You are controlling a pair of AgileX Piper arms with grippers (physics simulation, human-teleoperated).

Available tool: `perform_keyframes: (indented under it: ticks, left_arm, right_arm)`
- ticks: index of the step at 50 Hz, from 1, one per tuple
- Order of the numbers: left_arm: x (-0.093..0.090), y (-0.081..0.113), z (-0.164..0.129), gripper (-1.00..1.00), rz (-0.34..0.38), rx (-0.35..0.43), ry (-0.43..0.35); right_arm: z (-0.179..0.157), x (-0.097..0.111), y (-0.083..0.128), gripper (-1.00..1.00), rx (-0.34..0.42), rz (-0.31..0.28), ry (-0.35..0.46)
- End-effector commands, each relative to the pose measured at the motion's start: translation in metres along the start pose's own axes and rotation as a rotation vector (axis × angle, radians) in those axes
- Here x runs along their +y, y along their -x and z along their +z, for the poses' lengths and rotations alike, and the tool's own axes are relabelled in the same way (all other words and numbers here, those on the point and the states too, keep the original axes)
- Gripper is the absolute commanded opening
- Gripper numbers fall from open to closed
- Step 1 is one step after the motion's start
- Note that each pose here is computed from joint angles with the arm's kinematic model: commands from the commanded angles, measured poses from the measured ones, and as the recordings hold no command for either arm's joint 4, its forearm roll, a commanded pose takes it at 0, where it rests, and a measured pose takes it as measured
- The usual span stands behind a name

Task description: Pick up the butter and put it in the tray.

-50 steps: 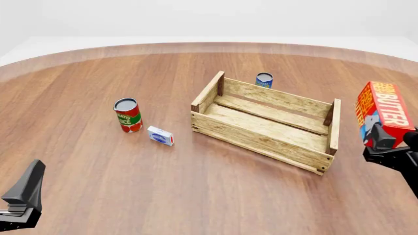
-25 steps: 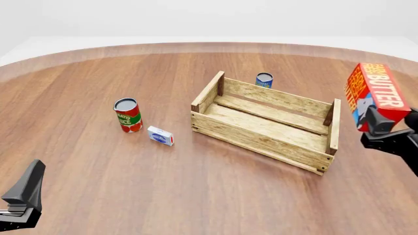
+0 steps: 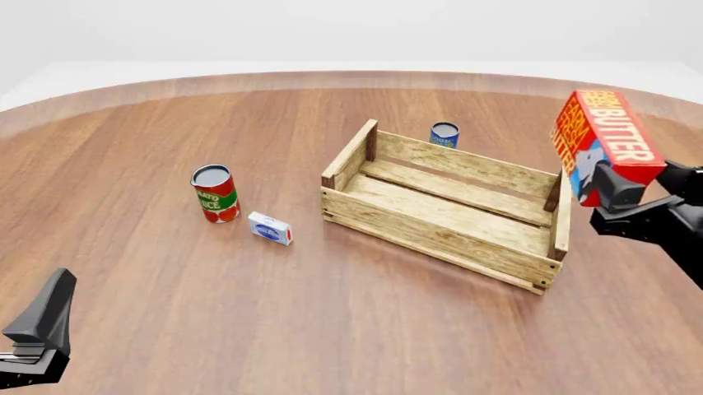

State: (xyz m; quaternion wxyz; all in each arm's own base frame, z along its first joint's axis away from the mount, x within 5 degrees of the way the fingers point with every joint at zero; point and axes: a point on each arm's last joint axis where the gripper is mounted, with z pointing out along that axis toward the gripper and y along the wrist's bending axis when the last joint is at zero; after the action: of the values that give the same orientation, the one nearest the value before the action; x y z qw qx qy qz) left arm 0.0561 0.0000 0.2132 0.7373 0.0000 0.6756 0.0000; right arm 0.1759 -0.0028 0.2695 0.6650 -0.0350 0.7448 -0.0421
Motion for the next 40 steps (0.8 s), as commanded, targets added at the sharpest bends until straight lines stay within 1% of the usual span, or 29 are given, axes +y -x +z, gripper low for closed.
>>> perform_keyframes:
  ticks: [1, 11, 17, 24, 40]
  left_arm:
    - [0.0, 0.0, 0.0, 1.0, 0.0, 0.0, 0.0]
    - [0.0, 0.0, 0.0, 1.0, 0.0, 0.0, 0.0]
    - [0.0, 0.0, 0.0, 1.0, 0.0, 0.0, 0.0]
    - [0.0, 0.0, 0.0, 1.0, 0.0, 0.0, 0.0]
    - [0.0, 0.0, 0.0, 1.0, 0.0, 0.0, 0.0]
  right_arm:
    - [0.007, 0.007, 0.012, -1.0, -0.025, 0.006, 0.043]
    - [0.019, 0.014, 0.014, -1.0, -0.017, 0.008, 0.076]
    - [0.028, 0.019, 0.01, -1.0, -0.004, 0.004, 0.098]
    - [0.037, 0.023, 0.013, -1.0, -0.004, -0.001, 0.114]
    - [0.049, 0.036, 0.012, -1.0, 0.005, -0.013, 0.162]
